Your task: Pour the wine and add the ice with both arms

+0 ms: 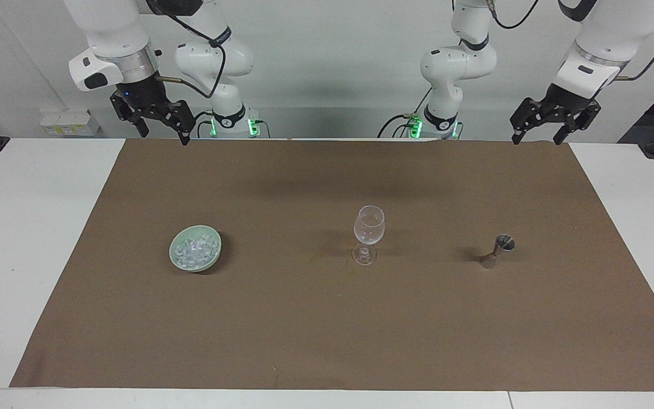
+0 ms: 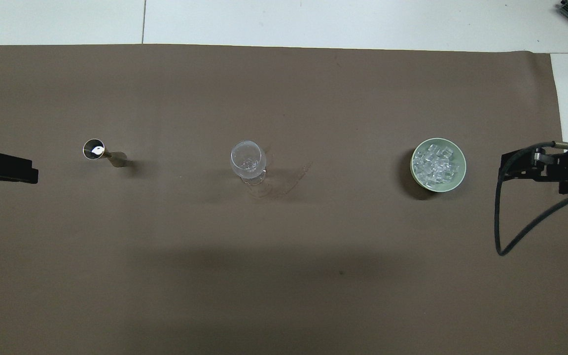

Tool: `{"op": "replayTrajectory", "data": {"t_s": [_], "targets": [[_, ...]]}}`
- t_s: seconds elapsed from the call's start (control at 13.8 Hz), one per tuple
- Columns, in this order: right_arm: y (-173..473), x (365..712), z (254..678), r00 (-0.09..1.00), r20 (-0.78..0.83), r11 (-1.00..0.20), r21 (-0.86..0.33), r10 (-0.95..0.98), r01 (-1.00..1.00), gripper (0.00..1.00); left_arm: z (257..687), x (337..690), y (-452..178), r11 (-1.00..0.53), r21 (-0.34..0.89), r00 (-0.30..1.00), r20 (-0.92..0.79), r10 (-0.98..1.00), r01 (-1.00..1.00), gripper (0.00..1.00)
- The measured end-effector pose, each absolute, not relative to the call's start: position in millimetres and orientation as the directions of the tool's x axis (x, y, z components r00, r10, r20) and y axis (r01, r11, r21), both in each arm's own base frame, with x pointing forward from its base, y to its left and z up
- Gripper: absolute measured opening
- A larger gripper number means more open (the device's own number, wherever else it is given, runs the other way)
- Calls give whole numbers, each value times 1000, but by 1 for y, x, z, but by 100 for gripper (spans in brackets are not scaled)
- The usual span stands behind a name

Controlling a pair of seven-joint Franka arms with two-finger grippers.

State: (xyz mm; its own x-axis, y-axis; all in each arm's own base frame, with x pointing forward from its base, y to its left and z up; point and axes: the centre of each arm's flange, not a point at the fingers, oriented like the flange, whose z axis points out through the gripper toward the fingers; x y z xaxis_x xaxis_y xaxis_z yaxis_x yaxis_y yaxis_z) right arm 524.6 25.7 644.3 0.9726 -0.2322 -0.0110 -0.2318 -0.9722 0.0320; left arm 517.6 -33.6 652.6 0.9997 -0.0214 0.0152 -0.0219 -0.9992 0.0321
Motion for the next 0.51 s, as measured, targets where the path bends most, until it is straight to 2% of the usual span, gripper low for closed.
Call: {"op": "replayTrajectory", "data": {"t_s": [0.36,0.51], "targets": [[26,525,644,973,-11,-972,32,-232,-232,100,653,518,-28,-999,38,1000,15,-1,-2,100],[26,525,644,973,-11,-972,32,-232,-232,100,650,520,-26,-996,81,999,5,50,49,100]]}}
